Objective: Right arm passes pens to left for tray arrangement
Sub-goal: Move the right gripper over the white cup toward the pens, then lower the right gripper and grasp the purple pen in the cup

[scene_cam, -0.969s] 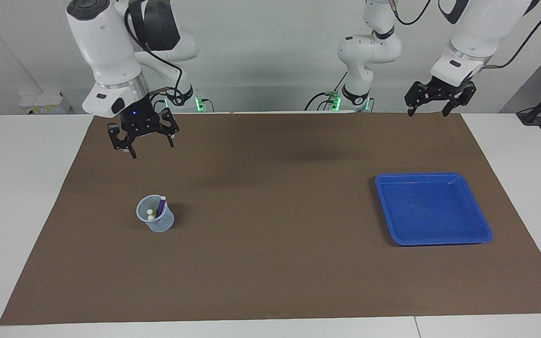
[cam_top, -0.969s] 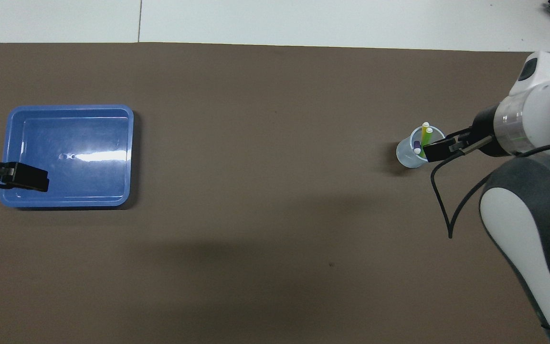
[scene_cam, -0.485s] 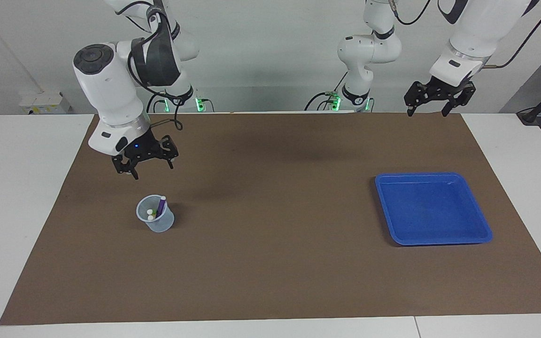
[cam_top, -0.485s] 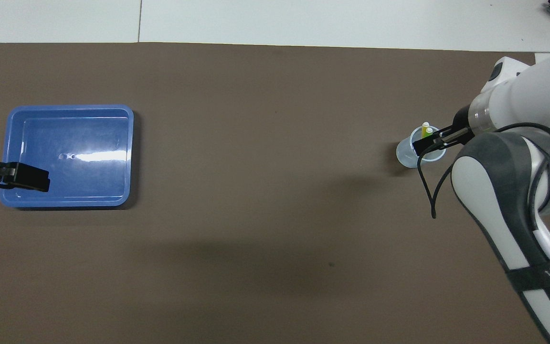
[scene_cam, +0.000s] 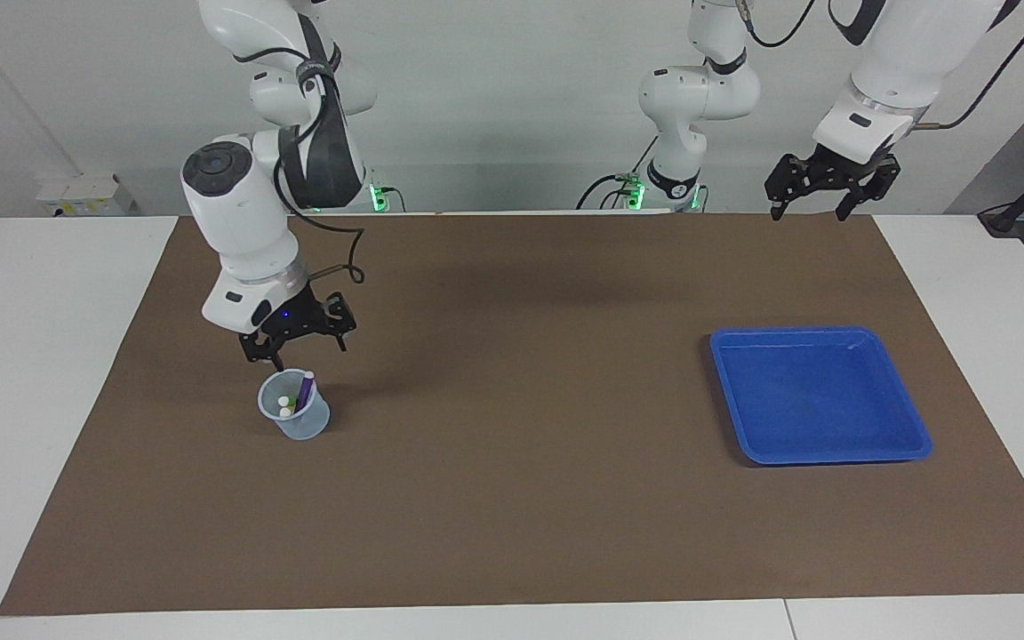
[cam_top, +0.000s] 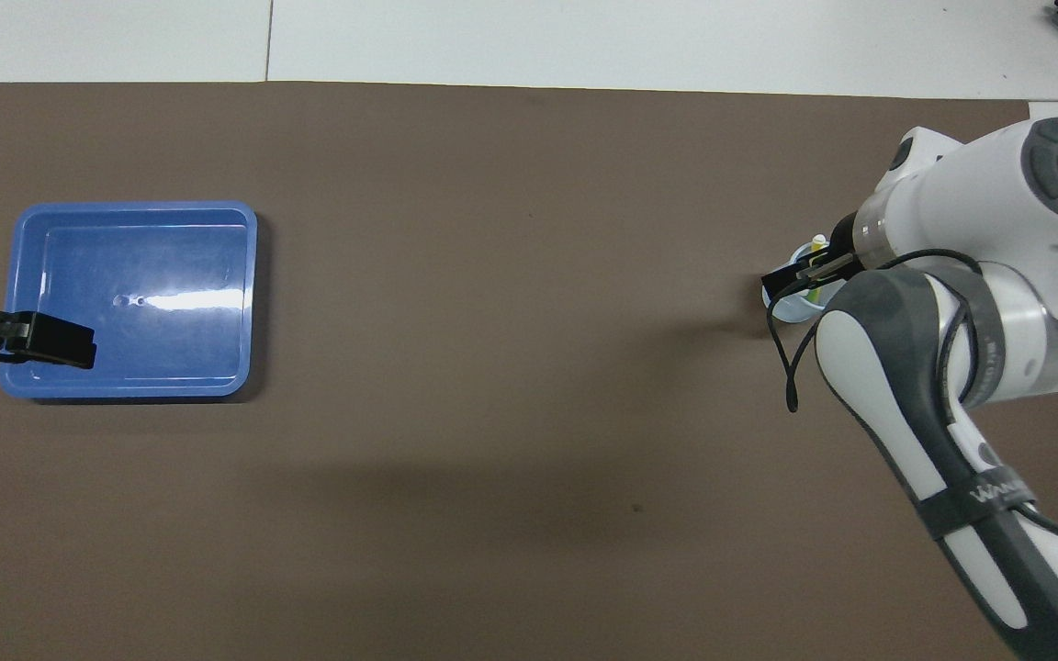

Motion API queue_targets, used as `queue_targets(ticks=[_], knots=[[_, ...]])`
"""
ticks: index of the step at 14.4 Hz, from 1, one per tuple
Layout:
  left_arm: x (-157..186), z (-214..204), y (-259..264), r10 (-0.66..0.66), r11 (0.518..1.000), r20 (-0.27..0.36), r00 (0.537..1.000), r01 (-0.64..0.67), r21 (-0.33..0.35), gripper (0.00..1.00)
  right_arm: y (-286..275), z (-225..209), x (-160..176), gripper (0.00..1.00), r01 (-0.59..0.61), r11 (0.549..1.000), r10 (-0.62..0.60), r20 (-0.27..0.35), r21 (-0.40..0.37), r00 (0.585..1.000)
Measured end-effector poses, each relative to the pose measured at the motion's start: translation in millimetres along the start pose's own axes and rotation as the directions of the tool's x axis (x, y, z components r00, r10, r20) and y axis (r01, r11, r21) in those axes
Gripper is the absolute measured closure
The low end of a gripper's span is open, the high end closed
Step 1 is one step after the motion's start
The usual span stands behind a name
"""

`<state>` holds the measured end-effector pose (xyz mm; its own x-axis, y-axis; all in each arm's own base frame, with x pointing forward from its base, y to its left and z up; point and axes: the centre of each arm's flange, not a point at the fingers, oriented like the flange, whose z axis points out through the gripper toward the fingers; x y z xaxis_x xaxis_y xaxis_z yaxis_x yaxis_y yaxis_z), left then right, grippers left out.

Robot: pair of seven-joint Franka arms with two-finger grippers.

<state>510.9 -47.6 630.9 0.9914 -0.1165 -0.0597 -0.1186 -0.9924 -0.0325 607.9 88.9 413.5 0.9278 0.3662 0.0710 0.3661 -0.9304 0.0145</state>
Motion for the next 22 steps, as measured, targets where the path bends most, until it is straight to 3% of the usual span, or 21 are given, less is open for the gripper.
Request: queue_targets(ticks=[4,9,15,21,22], knots=[[0.2,-0.3,3.2,0.006,1.0,-0.002,1.0,-0.006,0.001,0.0,2.8,4.7,-1.4,0.0,-0.001,1.0,0.001,0.004,0.0,1.0],[0.5,-0.5,5.8,0.011,1.0,-0.004,1.0,-0.011,0.001,0.0,6.1,12.6,-5.9,0.1,0.045,0.999,-0.045,0.008,0.0,0.999],[0.6,-0.6,6.0,0.011,1.0,-0.005,1.0,-0.011,0.001,0.0,18.3,26.2,-14.3,0.15,0.073,0.997,-0.073,-0.003,-0.007,0.997],[0.6,-0.6,6.0,0.011,1.0,-0.005,1.0,-0.011,0.001,0.0,26.1,25.0,-14.7,0.26,0.094,0.995,-0.094,-0.019,-0.014,0.995],[0.6,-0.6,6.0,0.011,1.0,-0.005,1.0,-0.011,0.001,0.0,26.4,25.0,-14.8,0.33,0.094,0.995,-0.094,-0.019,-0.014,0.995]])
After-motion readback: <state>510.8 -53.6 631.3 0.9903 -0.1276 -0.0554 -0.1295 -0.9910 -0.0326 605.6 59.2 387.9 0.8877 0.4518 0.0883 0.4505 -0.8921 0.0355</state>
